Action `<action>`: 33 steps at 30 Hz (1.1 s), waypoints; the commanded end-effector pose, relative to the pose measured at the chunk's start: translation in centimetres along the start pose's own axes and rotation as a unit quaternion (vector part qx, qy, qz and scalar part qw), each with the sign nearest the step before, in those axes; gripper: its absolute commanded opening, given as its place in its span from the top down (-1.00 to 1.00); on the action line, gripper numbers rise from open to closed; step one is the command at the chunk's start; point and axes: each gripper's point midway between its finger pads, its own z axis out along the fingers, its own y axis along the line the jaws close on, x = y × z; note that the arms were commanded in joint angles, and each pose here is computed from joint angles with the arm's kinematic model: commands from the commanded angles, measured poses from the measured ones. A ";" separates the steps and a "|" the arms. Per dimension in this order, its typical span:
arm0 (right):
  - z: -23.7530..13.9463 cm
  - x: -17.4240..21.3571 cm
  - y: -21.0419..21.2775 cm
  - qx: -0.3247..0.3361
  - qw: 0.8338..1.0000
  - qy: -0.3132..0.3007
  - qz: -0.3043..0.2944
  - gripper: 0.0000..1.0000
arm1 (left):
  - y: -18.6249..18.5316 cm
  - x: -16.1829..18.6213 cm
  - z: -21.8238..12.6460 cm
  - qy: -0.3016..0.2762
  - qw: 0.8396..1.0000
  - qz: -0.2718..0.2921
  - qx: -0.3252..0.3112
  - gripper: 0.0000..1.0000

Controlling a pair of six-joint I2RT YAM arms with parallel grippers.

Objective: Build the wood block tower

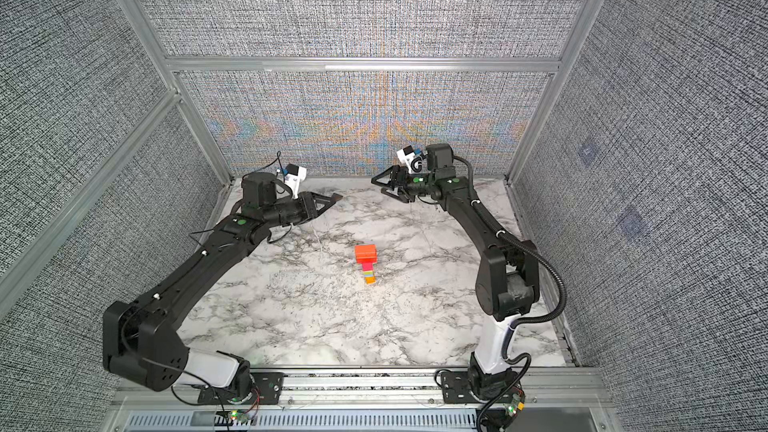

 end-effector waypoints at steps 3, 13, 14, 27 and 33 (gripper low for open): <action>-0.7 1.4 -1.4 0.025 1.000 0.006 -0.011 -0.35 | 7.8 2.8 -3.6 -0.014 0.978 0.056 -0.203 0.59; -0.6 3.3 -2.2 0.021 0.999 0.027 0.000 -0.34 | 15.7 6.9 -5.1 -0.046 0.927 0.036 -0.371 0.61; -0.7 3.5 -2.2 0.018 0.999 0.030 0.001 -0.34 | 16.1 7.4 -4.8 -0.046 0.922 0.042 -0.381 0.62; -0.4 4.8 -2.8 0.000 0.999 0.052 0.009 -0.33 | 19.7 11.0 -1.6 -0.046 0.882 0.087 -0.462 0.66; -0.3 4.8 -3.0 -0.002 0.998 0.054 0.012 -0.33 | 21.0 12.1 -0.9 -0.046 0.858 0.100 -0.503 0.67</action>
